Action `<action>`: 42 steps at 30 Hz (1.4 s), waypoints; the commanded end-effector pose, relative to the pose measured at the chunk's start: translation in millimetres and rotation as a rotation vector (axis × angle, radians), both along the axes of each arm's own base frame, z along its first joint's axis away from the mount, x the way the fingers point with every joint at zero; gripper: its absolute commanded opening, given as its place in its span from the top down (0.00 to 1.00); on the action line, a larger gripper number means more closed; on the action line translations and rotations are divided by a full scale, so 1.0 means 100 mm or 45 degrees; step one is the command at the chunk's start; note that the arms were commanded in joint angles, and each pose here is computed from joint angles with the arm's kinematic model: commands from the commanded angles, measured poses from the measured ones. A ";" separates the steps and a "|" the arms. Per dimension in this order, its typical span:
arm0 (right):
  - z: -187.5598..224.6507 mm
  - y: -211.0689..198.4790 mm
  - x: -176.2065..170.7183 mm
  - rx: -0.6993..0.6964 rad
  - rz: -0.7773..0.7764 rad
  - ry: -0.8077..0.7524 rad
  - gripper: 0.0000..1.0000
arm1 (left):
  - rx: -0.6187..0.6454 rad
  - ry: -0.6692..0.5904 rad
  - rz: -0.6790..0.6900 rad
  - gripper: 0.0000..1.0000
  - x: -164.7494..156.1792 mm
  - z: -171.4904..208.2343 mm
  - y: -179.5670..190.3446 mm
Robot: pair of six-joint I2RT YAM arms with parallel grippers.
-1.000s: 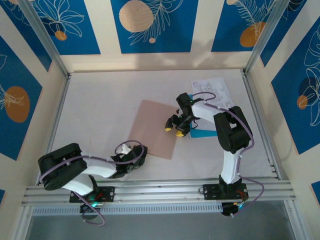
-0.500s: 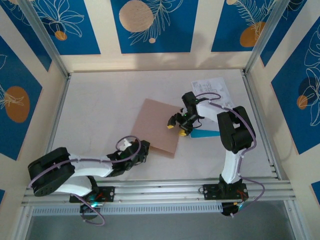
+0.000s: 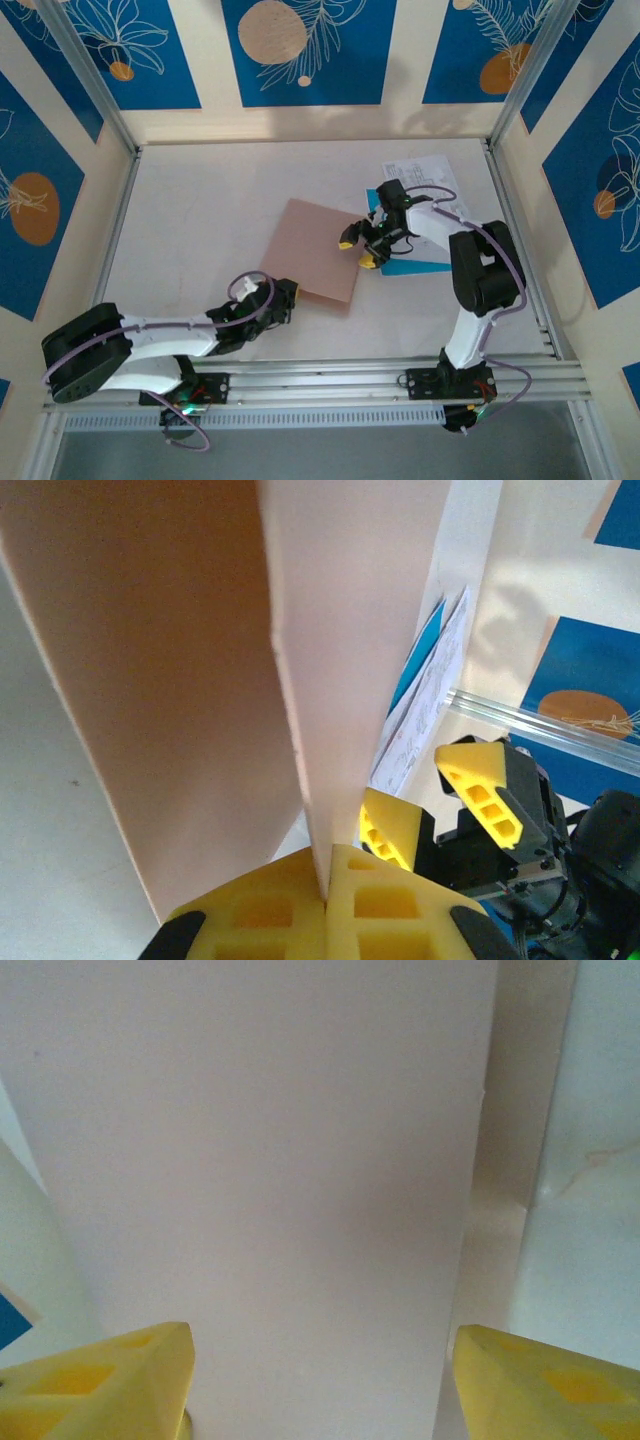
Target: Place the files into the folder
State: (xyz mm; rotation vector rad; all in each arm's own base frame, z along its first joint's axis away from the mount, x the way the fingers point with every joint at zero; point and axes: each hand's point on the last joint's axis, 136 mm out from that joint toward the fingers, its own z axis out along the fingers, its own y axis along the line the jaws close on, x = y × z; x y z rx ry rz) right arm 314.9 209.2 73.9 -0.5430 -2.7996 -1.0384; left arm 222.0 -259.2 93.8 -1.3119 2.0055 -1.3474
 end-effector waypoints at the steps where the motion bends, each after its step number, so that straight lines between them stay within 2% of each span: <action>1: 0.12 0.01 -0.05 0.070 -0.024 0.011 0.30 | -0.004 0.010 0.028 1.00 0.00 -0.02 0.06; 6: 0.07 -0.01 -0.08 0.069 -0.040 0.023 0.31 | -0.016 0.006 0.039 1.00 0.00 0.01 0.09; 13: -0.06 0.05 -0.07 0.087 -0.049 0.062 0.38 | -0.029 0.005 0.025 1.00 -0.02 0.05 0.08; 22: -0.14 0.22 0.02 0.087 -0.024 0.082 0.56 | -0.041 0.007 0.006 1.00 -0.04 0.07 0.05; 26: -0.15 0.24 0.05 0.080 -0.042 0.081 0.68 | -0.035 0.023 -0.017 1.00 -0.06 0.04 0.04; 30: -0.13 0.22 0.08 0.057 -0.051 0.062 0.99 | -0.037 0.046 -0.052 1.00 -0.10 0.01 0.00; 35: -0.06 0.21 0.09 0.057 -0.083 0.041 1.00 | 0.000 0.061 -0.079 1.00 -0.14 0.02 0.03; 36: -0.03 0.21 0.10 0.057 -0.089 0.036 1.00 | 0.014 0.063 -0.090 0.96 -0.16 0.03 0.04; 40: 0.10 0.24 0.12 0.064 -0.096 0.006 1.00 | 0.139 0.078 -0.156 0.67 -0.24 0.10 0.14; 42: 0.17 0.26 0.12 0.060 -0.094 0.000 1.00 | 0.260 0.084 -0.215 0.59 -0.28 0.19 0.24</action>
